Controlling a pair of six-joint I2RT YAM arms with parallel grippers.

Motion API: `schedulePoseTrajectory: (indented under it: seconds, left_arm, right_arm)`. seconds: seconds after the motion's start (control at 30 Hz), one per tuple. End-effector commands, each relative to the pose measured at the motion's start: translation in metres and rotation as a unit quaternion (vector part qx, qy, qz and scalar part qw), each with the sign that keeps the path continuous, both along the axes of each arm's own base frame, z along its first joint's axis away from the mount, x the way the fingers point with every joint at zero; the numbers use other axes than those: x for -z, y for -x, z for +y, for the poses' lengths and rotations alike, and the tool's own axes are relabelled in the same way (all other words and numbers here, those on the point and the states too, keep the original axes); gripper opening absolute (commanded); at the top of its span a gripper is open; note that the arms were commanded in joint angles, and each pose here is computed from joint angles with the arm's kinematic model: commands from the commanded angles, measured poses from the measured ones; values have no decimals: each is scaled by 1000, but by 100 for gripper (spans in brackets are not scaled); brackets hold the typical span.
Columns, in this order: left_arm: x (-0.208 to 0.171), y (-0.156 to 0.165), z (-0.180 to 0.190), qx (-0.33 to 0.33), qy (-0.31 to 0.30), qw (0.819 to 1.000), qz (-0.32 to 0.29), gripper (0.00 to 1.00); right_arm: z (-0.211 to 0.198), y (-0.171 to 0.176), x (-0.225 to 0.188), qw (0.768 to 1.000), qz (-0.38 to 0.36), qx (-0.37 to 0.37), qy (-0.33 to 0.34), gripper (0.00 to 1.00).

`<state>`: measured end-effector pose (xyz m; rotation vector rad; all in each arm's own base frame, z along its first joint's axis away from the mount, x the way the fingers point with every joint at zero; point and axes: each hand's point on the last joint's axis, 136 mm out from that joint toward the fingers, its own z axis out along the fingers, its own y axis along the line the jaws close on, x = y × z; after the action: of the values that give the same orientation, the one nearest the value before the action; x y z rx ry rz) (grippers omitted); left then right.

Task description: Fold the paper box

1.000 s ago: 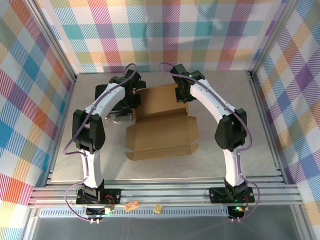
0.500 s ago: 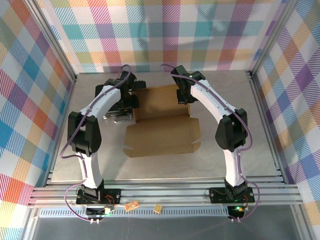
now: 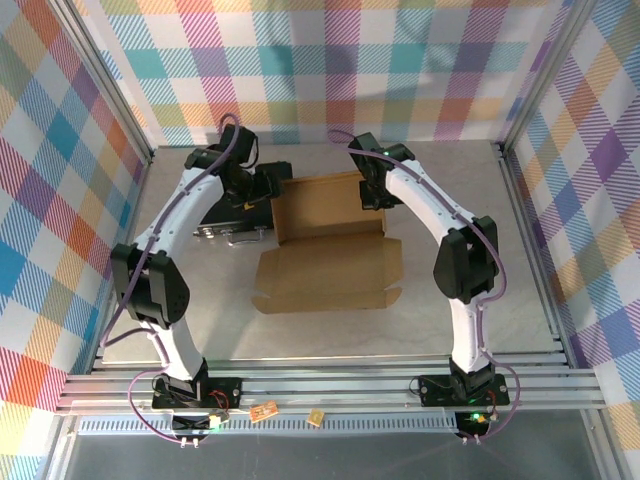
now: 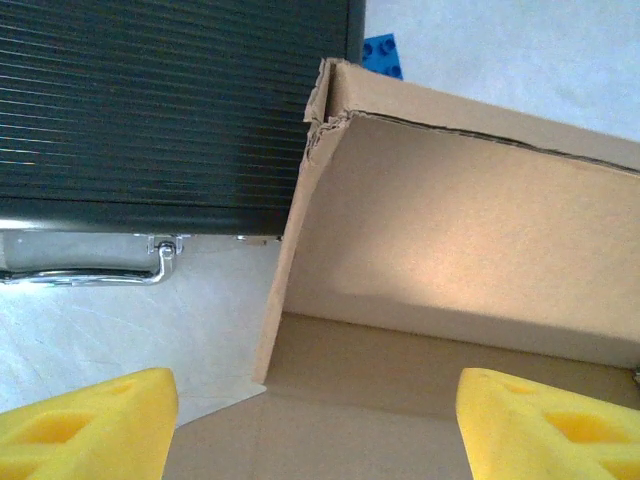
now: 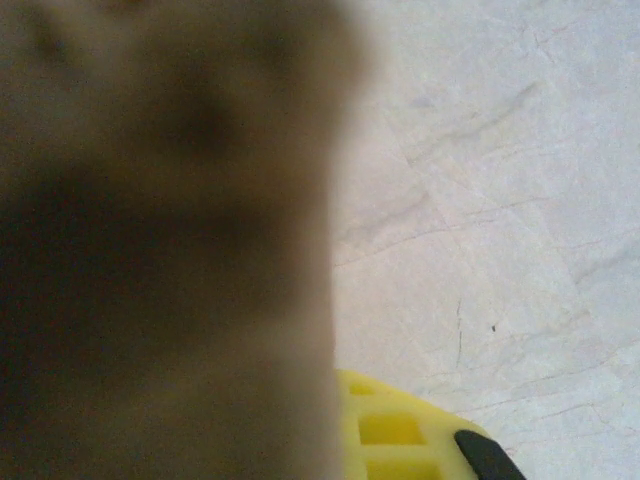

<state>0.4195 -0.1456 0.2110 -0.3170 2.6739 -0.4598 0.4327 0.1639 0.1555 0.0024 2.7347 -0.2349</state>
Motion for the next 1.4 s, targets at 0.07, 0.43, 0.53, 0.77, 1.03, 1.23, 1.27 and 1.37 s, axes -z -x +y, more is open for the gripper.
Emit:
schedulePoseTrajectory:
  seconds: [0.07, 0.43, 0.53, 0.77, 1.03, 1.23, 1.27, 1.37]
  left_arm:
    - [-42, 15, 3, -31, 38, 998, -29, 69]
    - [-66, 61, -7, -156, 95, 983, -18, 65]
    - [-70, 69, -33, -144, 129, 981, -15, 67]
    - [-73, 77, -98, -81, 143, 986, -16, 78]
    - [-45, 74, -104, -73, 95, 993, 6, 71]
    - [-31, 62, -111, -50, 61, 997, 10, 56]
    - [-28, 60, -111, -48, 53, 997, 7, 52]
    - [-19, 55, -115, -34, 38, 999, 3, 39]
  right_arm:
    - [-28, 10, -29, 993, -17, 80, -82, 0]
    - [-103, 44, -35, 906, -49, 351, -232, 0]
    - [-108, 51, -34, 887, -54, 391, -237, 0]
    - [-106, 62, -17, 854, -38, 450, -260, 0]
    - [-100, 70, -2, 835, -21, 474, -278, 0]
    - [-99, 76, 5, 828, -11, 485, -282, 0]
    - [-99, 78, 7, 827, -8, 487, -281, 0]
    - [-96, 82, 11, 821, 2, 495, -284, 0]
